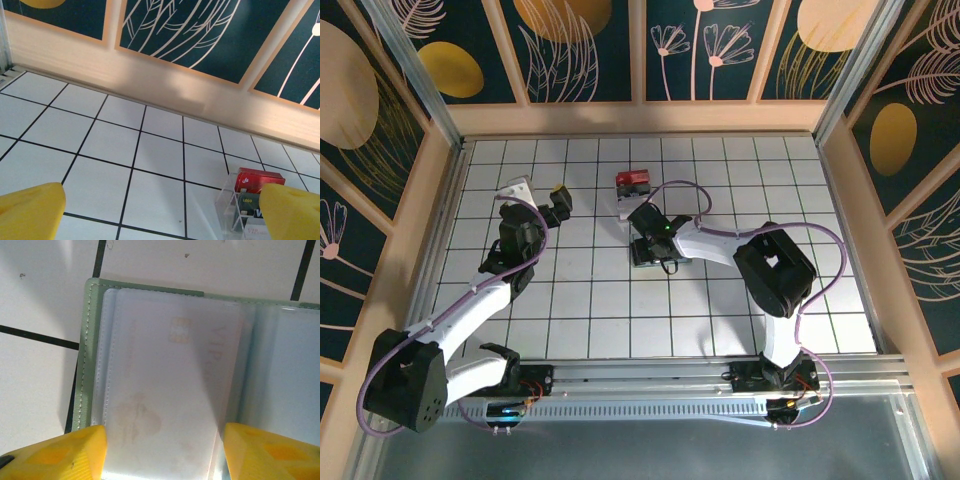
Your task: Take the credit cards out of the card holder
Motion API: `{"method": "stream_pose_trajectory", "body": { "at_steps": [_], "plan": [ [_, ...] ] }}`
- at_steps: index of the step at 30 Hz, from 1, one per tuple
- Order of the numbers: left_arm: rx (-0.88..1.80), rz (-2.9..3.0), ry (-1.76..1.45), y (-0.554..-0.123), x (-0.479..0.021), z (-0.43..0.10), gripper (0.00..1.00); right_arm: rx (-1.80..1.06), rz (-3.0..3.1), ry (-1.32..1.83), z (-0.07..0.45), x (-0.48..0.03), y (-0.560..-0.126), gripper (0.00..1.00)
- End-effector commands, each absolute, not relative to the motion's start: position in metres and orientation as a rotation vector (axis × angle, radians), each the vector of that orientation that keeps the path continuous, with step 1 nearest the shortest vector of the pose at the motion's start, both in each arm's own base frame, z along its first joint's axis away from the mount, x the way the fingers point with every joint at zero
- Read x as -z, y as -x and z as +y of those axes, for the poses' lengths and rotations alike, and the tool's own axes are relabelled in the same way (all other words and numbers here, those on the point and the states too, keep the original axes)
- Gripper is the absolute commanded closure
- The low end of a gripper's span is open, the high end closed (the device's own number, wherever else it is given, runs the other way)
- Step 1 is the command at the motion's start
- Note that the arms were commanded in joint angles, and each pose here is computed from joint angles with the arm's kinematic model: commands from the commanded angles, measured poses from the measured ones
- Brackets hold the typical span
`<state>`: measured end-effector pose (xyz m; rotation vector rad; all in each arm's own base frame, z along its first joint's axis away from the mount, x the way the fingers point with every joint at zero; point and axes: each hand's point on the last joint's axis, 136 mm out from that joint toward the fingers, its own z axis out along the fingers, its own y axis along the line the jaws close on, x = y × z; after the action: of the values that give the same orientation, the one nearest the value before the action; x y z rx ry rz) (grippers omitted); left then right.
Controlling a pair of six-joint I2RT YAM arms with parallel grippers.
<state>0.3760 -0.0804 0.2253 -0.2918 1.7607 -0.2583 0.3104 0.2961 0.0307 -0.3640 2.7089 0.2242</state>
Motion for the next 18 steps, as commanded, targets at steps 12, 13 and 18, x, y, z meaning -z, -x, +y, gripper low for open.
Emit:
{"method": "stream_pose_trajectory", "body": {
  "at_steps": [12, 13, 18],
  "plan": [
    [0.312, 1.736, 0.288, -0.381, -0.238, -0.087, 0.01, -0.191, 2.757, 0.366, 0.292, -0.014, -0.302, 0.39],
    [0.314, 1.736, 0.287, -0.381, -0.238, -0.087, 0.01, -0.178, 2.762, 0.364, 0.290, -0.011, -0.302, 0.40],
    [0.324, 1.735, 0.278, -0.383, -0.239, -0.090, 0.01, -0.069, 2.784, 0.358, 0.277, 0.000, -0.301, 0.48]
  ]
}}
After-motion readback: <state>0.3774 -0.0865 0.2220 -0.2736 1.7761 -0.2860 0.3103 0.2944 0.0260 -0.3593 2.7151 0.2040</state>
